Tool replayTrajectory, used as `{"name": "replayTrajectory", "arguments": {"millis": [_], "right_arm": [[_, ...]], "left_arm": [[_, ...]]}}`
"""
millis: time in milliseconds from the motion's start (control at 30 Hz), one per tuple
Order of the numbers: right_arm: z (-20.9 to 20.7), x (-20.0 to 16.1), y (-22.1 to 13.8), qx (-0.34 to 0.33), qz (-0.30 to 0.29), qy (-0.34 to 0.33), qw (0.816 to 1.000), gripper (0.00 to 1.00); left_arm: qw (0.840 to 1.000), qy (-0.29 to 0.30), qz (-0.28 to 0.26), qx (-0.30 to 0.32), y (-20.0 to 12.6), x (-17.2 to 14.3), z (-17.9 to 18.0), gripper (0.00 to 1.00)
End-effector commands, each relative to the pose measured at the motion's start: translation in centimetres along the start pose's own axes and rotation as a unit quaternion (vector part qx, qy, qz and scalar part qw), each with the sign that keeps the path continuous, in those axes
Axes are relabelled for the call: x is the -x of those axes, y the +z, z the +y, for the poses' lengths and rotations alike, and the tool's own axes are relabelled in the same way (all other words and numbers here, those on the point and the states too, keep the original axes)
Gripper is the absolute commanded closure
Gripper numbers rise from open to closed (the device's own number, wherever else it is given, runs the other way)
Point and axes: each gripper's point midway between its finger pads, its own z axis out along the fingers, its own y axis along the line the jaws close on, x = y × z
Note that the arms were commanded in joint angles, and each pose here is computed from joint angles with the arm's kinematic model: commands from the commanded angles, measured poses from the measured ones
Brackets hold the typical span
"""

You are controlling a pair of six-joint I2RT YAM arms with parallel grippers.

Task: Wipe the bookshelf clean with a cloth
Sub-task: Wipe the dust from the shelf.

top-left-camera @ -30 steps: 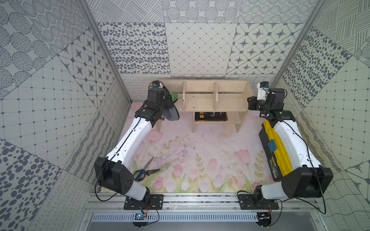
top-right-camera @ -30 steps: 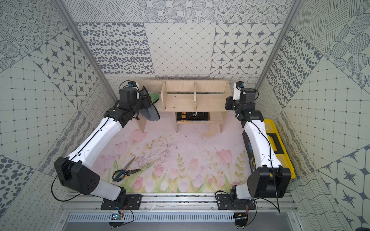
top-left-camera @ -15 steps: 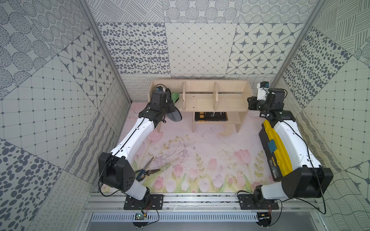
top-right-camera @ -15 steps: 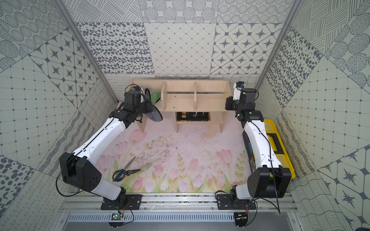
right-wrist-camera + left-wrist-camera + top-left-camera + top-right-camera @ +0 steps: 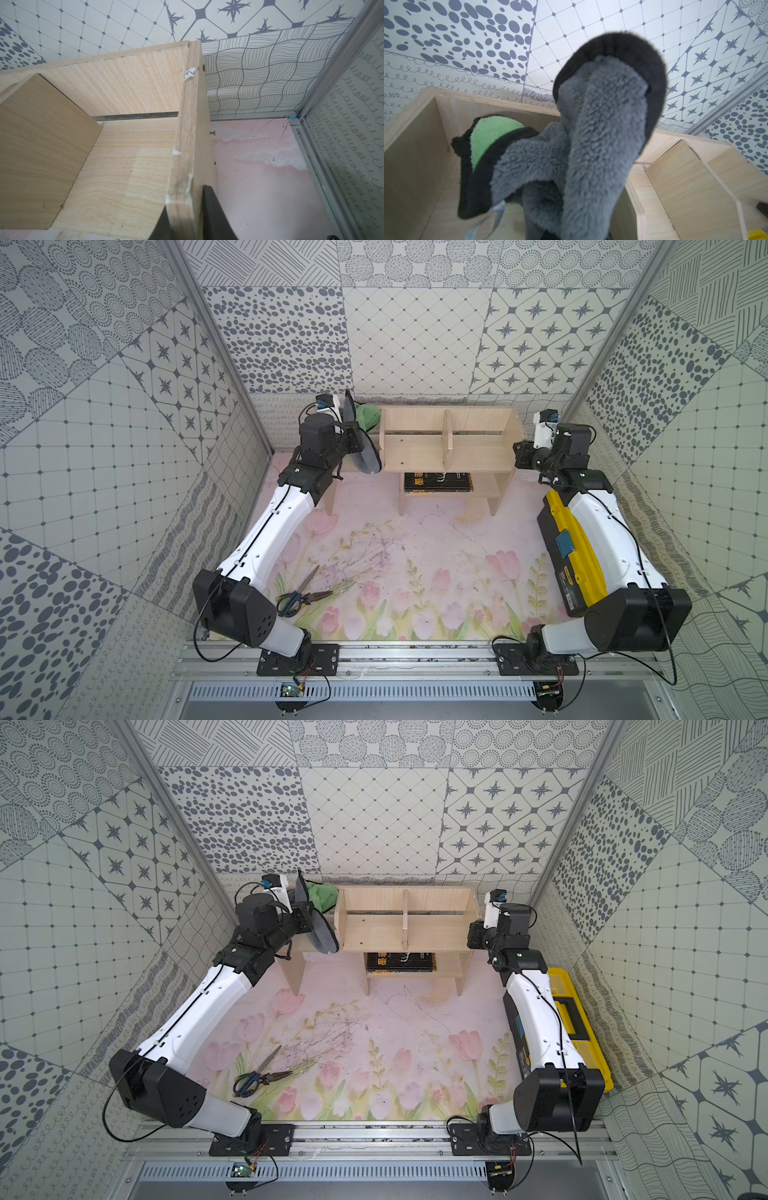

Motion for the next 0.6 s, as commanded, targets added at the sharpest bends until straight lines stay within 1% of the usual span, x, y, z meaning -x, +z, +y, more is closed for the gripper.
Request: {"name": "replayTrajectory", "arguments": {"millis": [0,67,167,200,300,367,433,567], "right_arm": [[6.9,-3.6,-1.0,0.155,0.072,0.055,0.984,1.0],[6.9,-3.6,-1.0,0.156,0.071,0.054,0.984,1.0],[7.0,-3.5,-1.1,0.157,0.07,0.052,0.984,1.0],[6.9,-3.5,-1.1,0.156,0.07,0.052,0.984,1.0],[7.1,-3.5,-1.0,0.161,0.072,0.053,0.983,1.0],[7.1,-3.7,-0.9,0.162,0.074,0.054,0.982,1.0],[7.1,-3.8,-0.9,0.161,0.075,0.054,0.983,1.0],[7.1,-3.7,-1.0,0.16,0.072,0.052,0.983,1.0]], "left_arm": [[0.993,0.017,-0.109,-0.031,1.0,0.4,-0.7,1.0],[0.995,0.03,-0.096,-0.012,1.4,-1.9,0.1,1.0],[0.997,0.06,-0.042,0.004,1.7,-5.5,0.2,1.0],[0.997,0.068,-0.029,0.003,1.5,-6.4,0.0,0.96],[0.997,0.081,-0.014,0.011,0.1,-7.5,0.1,0.68],[0.996,0.08,-0.009,0.029,-0.8,-7.0,0.5,0.55],[0.995,0.076,0.006,0.057,-1.8,-6.5,1.3,0.48],[0.993,0.057,0.039,0.092,-3.4,-5.8,2.4,0.38]]}}
